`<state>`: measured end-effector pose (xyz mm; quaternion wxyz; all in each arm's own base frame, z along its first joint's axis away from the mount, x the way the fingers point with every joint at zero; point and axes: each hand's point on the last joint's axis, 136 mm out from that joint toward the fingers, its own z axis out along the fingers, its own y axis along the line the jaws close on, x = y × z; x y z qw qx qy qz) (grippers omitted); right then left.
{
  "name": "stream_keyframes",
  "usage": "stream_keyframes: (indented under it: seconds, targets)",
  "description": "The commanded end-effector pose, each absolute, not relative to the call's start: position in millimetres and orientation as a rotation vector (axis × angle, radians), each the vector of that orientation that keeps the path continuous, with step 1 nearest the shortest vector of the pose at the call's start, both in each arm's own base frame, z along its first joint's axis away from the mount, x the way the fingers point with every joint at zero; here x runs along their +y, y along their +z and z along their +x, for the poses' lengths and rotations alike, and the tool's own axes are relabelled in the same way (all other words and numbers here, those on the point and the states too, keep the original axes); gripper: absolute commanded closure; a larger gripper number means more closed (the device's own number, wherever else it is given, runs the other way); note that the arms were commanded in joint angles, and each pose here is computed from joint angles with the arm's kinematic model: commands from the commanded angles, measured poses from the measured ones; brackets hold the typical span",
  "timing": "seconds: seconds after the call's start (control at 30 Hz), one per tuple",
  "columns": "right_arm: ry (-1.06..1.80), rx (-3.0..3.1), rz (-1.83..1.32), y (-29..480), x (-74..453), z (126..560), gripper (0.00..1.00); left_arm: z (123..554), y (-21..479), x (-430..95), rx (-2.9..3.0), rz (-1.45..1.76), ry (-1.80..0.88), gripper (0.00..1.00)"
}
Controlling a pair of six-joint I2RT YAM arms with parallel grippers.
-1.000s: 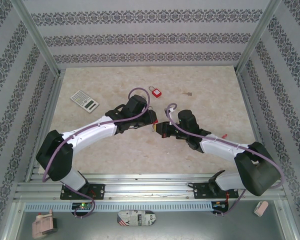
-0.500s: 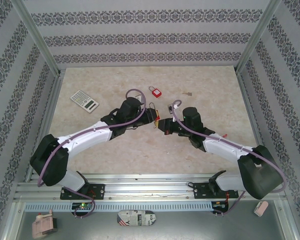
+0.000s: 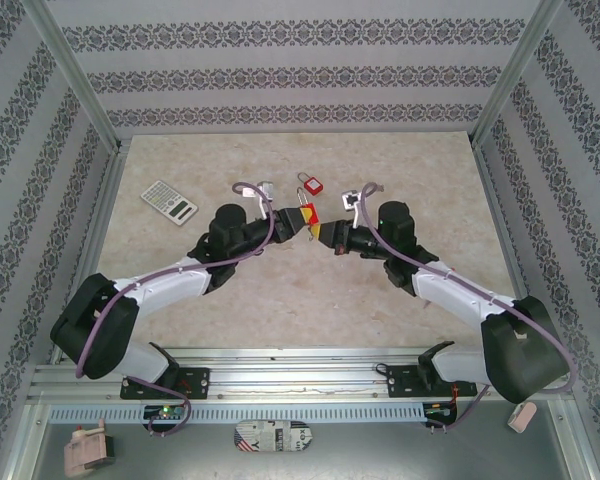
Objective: Unlock with the key
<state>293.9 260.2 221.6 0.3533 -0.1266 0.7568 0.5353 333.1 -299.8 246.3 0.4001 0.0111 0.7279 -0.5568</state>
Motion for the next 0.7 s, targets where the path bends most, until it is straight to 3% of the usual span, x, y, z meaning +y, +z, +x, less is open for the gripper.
stream_keyframes:
  seconds: [0.0,0.67]
  targets:
    - [1.39,1.646,-0.331,312,253,320,1.0,276,299,-320,1.611,0.372,-1.644,1.0]
    - [1.569,1.551,-0.348,355,258,343,1.0,233,401,-307,1.145,0.711,-1.755,1.0]
